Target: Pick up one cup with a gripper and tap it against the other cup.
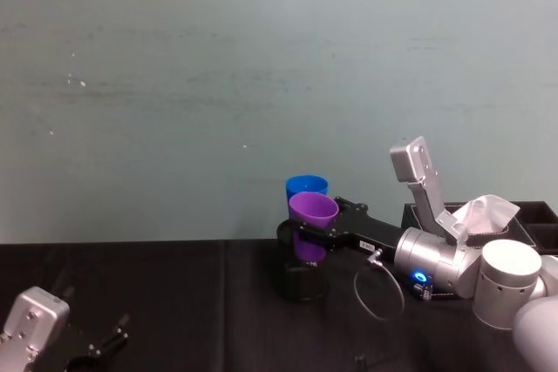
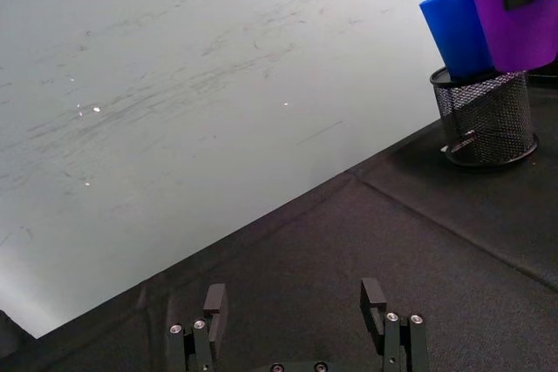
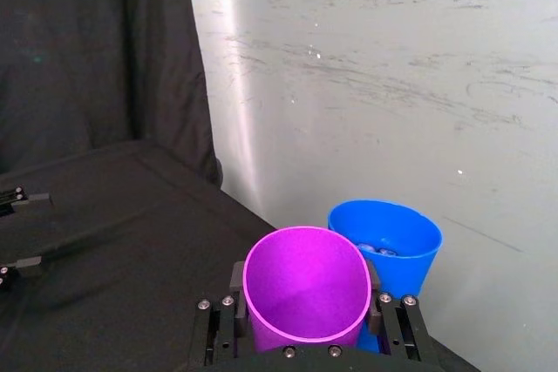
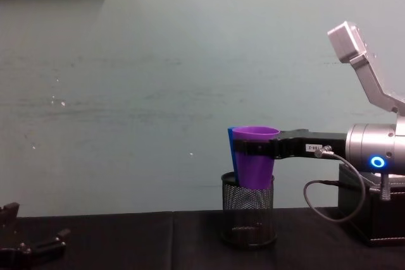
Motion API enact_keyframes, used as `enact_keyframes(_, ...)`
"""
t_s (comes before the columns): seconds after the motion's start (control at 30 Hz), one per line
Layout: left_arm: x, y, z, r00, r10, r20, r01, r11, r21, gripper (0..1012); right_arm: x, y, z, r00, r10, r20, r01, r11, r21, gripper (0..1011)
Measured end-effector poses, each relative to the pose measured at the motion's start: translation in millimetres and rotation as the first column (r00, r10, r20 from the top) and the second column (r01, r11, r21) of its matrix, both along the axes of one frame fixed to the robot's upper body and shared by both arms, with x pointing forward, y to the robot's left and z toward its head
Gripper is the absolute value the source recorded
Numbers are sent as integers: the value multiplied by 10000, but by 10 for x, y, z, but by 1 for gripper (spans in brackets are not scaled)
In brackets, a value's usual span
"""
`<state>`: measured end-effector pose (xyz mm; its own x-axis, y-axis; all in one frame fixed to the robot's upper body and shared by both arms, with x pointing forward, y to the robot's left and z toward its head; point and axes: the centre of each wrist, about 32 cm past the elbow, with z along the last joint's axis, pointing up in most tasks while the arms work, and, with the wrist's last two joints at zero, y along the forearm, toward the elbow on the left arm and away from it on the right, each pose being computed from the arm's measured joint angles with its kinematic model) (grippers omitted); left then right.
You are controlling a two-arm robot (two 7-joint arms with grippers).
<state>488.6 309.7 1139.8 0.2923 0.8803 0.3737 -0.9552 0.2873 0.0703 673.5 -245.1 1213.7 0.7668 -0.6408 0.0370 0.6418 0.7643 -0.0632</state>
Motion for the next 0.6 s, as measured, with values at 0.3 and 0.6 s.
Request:
enact_keyframes(0.3,0,0,0,10000,1,0,-1,10000,0,1000,31,8,-3,10000,61,-32,-60,10000,66,734)
enact_keyframes(0.6,0,0,0,10000,0,1,0,10000,-1,1000,39,8,5,9999,112,-14,-111,9999,92,734)
